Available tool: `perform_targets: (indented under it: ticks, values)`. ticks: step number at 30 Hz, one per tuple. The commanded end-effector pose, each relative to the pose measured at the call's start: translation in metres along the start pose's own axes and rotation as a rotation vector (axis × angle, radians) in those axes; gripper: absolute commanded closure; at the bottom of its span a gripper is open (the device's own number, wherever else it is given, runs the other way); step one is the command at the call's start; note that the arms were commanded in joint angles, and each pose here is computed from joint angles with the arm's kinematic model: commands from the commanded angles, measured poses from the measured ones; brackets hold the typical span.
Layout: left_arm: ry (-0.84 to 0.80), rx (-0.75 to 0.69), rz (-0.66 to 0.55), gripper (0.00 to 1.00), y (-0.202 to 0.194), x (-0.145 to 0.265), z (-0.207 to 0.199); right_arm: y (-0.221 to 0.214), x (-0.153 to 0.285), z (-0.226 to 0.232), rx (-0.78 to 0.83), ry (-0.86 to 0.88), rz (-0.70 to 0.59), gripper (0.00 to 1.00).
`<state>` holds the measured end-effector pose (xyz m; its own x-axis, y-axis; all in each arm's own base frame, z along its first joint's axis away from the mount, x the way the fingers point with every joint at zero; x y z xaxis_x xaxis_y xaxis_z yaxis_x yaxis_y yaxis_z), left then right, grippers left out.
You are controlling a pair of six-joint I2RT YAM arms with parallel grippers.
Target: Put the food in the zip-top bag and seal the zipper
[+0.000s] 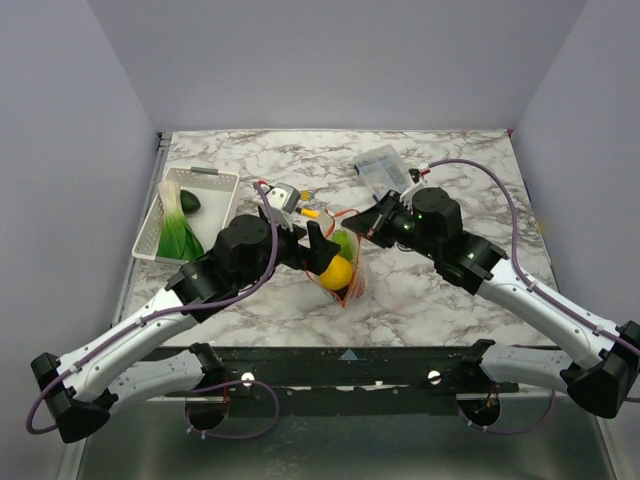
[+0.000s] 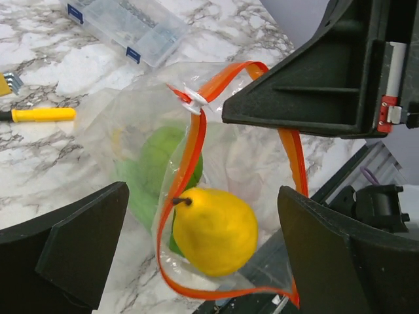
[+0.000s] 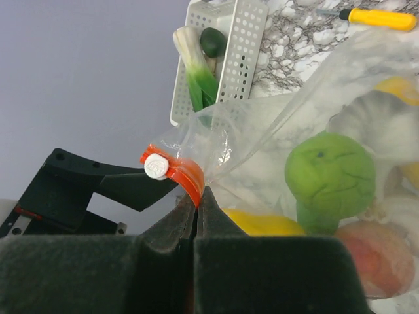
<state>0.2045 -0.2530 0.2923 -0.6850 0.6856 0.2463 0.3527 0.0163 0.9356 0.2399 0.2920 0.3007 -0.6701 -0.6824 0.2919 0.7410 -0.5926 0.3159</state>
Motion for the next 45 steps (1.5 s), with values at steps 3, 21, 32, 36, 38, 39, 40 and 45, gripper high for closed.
perform_targets:
  ticks: [3, 21, 32, 36, 38, 39, 40, 45]
  values:
    - [0.004, 0.024, 0.078, 0.02, -0.016, 0.028, 0.003, 0.005, 0.005, 0.018, -0.017, 0.079, -0.032, 0.99]
    - [-0.033, 0.208, 0.141, 0.30, -0.062, 0.033, 0.000, 0.002, 0.012, 0.013, -0.015, 0.093, -0.029, 0.99]
    - [-0.145, 0.197, 0.226, 0.60, -0.065, 0.009, -0.023, 0.000, 0.018, 0.002, 0.002, 0.075, -0.032, 0.99]
    - [-0.175, 0.189, 0.248, 0.62, -0.066, 0.002, -0.030, 0.006, 0.023, 0.003, 0.003, 0.077, -0.066, 0.99]
    - [-0.192, 0.186, 0.255, 0.71, -0.065, -0.001, -0.033, 0.006, 0.024, 0.004, 0.007, 0.077, -0.065, 0.99]
    - [-0.208, 0.180, 0.256, 0.80, -0.064, -0.002, -0.036, 0.005, 0.024, 0.003, 0.011, 0.074, -0.061, 0.99]
    - [-0.210, 0.168, 0.262, 0.91, -0.063, -0.002, -0.036, 0.005, 0.024, 0.003, 0.019, 0.072, -0.056, 0.99]
    - [-0.235, 0.054, 0.242, 1.00, -0.032, 0.015, -0.040, -0.003, 0.023, -0.010, 0.223, -0.006, 0.025, 0.99]
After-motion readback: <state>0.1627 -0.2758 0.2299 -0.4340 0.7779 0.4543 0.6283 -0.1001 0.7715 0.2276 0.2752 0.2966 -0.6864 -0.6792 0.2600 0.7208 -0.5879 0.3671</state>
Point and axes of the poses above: each gripper's point midway between its finger pads, its own x axis back along the fingers, its own z axis along the line the jaws close on, y = z × x, the point moved 1 cm from there along x, back along the fingers, and after that the axes turned 9 degrees about -x, right-handed, at the moved point
